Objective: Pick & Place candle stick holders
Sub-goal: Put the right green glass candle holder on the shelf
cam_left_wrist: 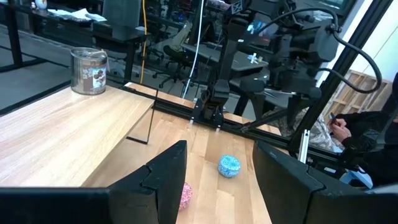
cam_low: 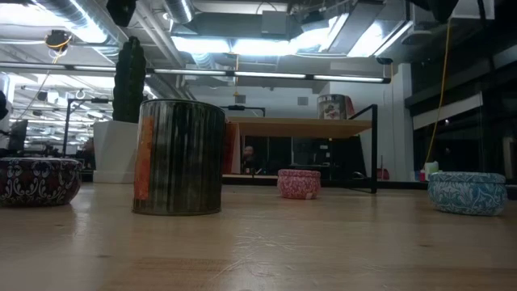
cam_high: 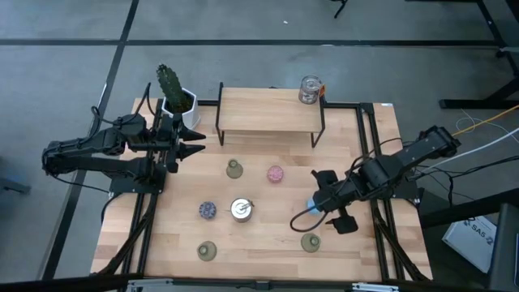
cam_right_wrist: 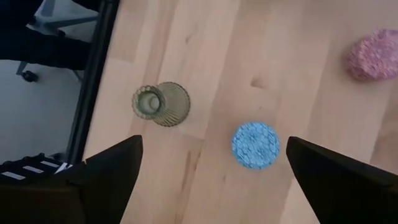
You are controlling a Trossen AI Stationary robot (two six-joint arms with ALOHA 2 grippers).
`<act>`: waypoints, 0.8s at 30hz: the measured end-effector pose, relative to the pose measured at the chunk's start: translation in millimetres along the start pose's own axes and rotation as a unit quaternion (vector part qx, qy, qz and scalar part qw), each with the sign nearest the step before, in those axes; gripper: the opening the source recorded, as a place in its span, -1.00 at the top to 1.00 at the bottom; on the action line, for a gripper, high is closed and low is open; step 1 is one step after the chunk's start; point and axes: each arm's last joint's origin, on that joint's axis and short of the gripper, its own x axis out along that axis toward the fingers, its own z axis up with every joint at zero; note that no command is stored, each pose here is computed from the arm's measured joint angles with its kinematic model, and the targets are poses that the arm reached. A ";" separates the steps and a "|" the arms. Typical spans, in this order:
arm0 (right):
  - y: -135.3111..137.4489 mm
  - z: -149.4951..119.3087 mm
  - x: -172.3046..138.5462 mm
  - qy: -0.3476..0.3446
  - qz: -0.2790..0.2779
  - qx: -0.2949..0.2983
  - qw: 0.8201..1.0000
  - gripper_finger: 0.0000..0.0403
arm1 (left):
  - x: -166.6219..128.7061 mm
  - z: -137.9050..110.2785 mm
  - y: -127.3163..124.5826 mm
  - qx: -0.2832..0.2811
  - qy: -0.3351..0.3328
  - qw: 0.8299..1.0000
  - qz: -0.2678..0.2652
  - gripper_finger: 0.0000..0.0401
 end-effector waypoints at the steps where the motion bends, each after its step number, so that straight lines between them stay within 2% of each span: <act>1: 1.0 0.6 1.4 0.001 0.001 -0.002 1.000 -0.98 | 0.0 0.0 0.0 0.000 0.000 1.000 0.000 0.10; 10: 9.3 7.2 17.1 0.012 0.011 -0.016 1.000 -0.98 | 0.0 0.0 -0.1 0.000 0.000 1.000 -0.001 0.10; 24: 37.5 18.7 61.0 0.034 0.020 -0.048 0.998 -0.98 | 0.1 0.0 -0.1 0.000 0.000 1.000 -0.001 0.10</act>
